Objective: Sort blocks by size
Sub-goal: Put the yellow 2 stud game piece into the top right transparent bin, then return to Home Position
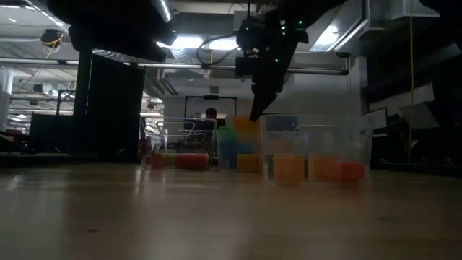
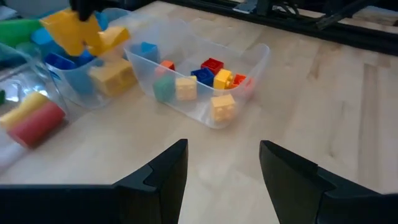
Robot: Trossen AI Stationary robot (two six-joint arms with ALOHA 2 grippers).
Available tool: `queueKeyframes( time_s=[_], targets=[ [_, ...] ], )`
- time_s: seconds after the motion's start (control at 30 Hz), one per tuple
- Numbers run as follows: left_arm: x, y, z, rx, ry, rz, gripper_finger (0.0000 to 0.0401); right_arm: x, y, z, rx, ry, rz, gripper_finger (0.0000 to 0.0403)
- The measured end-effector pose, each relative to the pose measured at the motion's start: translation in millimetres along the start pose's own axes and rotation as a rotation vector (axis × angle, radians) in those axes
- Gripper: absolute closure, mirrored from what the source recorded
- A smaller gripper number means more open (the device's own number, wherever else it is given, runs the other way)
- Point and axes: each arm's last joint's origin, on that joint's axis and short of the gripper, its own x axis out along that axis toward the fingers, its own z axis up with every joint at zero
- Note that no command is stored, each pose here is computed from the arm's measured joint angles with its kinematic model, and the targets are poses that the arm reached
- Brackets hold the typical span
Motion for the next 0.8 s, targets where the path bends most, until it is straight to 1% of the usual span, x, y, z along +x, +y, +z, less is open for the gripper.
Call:
queueKeyframes(
  time_s=[0.23,0.33,0.4,0.47,0.63,0.7,0.8],
  targets=[
    [25.1,13.6,13.4,-0.016,-0.022,0.096,0.0217,1.7,2.0,0.8,-0.087,0.039,-0.070,0.0301],
    [38.3,23.8,24.2,0.048,-0.013,0.131,0.0217,-11.1,0.1,5.1,-0.076,0.071,-0.080,0.0292],
    [44.3,32.3,39.1,0.090,-0.015,0.130,0.0217,-23.3,-0.7,9.0,-0.076,0.090,-0.073,0.0291],
    [47.3,43.2,59.6,0.116,-0.034,0.118,0.0217,-36.3,-1.7,14.0,-0.075,0.093,-0.066,0.0291],
    [43.6,78.9,110.9,0.172,-0.081,0.030,0.0217,-68.8,-4.1,29.6,-0.080,0.006,-0.061,0.0290],
    [39.5,94.7,126.9,0.172,-0.099,-0.006,0.0217,-77.8,-5.0,32.6,-0.079,-0.022,-0.065,0.0290],
    [34.0,112.9,141.5,0.172,-0.112,-0.040,0.0217,-91.4,-3.8,31.6,-0.079,-0.043,-0.057,0.0290]
  ],
)
